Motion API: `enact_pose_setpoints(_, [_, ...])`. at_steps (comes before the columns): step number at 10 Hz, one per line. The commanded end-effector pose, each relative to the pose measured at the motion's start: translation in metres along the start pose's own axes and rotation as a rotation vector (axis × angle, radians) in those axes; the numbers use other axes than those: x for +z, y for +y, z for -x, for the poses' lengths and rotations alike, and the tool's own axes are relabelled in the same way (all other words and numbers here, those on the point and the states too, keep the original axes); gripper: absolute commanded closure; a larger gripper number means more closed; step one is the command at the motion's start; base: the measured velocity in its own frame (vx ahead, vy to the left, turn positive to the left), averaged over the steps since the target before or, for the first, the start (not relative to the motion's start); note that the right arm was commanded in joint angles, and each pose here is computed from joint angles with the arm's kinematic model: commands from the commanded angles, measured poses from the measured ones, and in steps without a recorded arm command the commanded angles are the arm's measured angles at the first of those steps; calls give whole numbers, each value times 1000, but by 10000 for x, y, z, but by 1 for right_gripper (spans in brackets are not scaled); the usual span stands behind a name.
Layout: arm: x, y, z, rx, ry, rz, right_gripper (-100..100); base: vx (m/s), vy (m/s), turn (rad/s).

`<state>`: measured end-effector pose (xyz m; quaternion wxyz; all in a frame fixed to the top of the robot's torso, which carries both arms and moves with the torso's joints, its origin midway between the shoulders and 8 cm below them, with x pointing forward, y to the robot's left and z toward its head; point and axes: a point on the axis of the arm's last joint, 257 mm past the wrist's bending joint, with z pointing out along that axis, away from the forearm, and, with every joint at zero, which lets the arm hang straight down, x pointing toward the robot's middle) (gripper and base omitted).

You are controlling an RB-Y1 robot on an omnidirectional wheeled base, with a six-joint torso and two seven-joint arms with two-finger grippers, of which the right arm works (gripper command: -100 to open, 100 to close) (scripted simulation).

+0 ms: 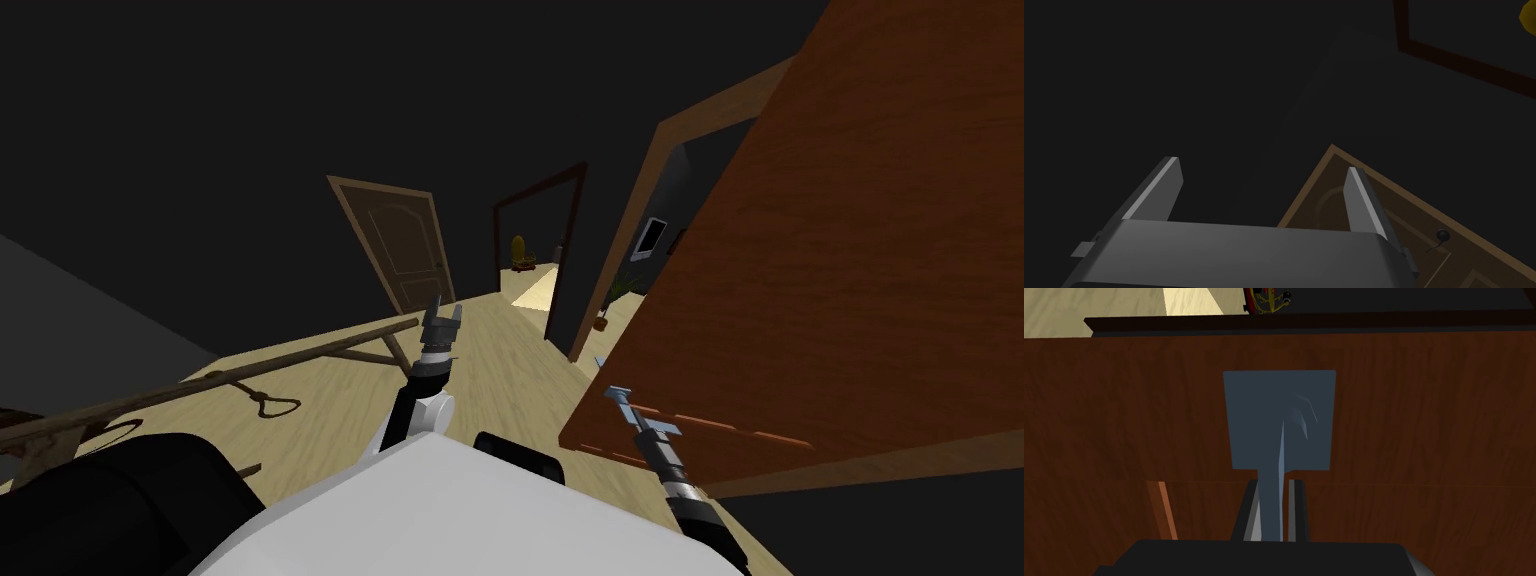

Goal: Pull the door open

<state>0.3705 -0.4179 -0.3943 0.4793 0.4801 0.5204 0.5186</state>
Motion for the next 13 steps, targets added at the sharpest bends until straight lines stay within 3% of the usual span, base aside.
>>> enact_pose_setpoints(1, [-108, -19, 2, 2, 6, -3, 100, -165, -92, 150])
enact_pose_setpoints(4, [-142, -18, 12, 2, 7, -3, 100, -95, -25, 52])
enact_pose_setpoints(5, [-251, -14, 42, 2, 13, -1, 100, -128, -46, 182])
enact_pose_setpoints(9, [-429, 0, 90, 1, 22, 1, 100, -151, -72, 165])
enact_pose_setpoints(10, [-515, 8, 111, 1, 26, 2, 100, -167, -71, 183])
enact_pose_setpoints(13, [-513, -10, 84, 4, 29, -2, 100, -81, -25, 23])
